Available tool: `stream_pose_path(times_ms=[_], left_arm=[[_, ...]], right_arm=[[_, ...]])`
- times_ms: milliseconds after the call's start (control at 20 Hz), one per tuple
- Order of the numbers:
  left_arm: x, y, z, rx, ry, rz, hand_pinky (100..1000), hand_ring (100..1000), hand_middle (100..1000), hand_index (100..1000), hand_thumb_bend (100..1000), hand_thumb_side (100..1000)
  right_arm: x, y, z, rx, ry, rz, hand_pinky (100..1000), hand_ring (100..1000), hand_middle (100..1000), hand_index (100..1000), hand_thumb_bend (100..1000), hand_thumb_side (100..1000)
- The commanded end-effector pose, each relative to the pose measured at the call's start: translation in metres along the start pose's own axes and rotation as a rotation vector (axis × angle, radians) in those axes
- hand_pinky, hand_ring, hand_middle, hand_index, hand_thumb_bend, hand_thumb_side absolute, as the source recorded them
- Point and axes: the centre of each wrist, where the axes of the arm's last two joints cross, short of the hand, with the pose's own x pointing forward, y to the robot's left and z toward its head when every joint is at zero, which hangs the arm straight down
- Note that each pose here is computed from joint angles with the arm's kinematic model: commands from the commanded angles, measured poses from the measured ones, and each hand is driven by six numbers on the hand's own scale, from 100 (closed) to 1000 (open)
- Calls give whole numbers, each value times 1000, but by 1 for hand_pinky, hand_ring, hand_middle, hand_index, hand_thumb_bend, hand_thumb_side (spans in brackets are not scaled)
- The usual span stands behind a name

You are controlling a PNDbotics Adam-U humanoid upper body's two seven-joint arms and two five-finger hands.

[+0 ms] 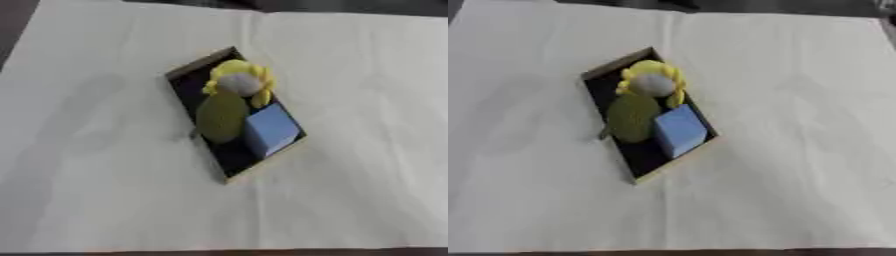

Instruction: Pick up objects on the table and place them in the box.

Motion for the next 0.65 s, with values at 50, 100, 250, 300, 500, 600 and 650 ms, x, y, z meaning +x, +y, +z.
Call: stream_pose_path(times_ms=[50,100,250,300,500,600,650], left_arm=[[12,30,2,137,-62,-34,835,783,726,843,100,587],[11,34,6,170,-69,-33,834,784,729,847,100,591],[9,46,19,234,-83,-49,829,786,737,855,100,594],[8,49,24,243,-80,-59,827,784,736,856,100,594],[4,58,43,264,-56,-80,815,765,728,857,100,595],[3,61,52,274,-41,-87,813,761,727,859,100,595],[2,62,57,280,-30,-90,810,758,727,862,100,596]], right_arm=[[8,-7,-4,-64,-69,-4,882,774,594,746,100,470],[8,-7,-4,-76,-77,-9,883,775,594,746,100,470],[7,-6,-3,-109,-103,-23,884,779,599,749,100,470],[7,-6,-3,-120,-112,-27,884,780,601,750,100,470],[6,-6,-1,-158,-137,-39,885,794,618,759,100,473],[5,-6,0,-173,-140,-44,886,796,624,762,100,475],[5,-5,0,-179,-141,-48,886,795,626,762,100,479]])
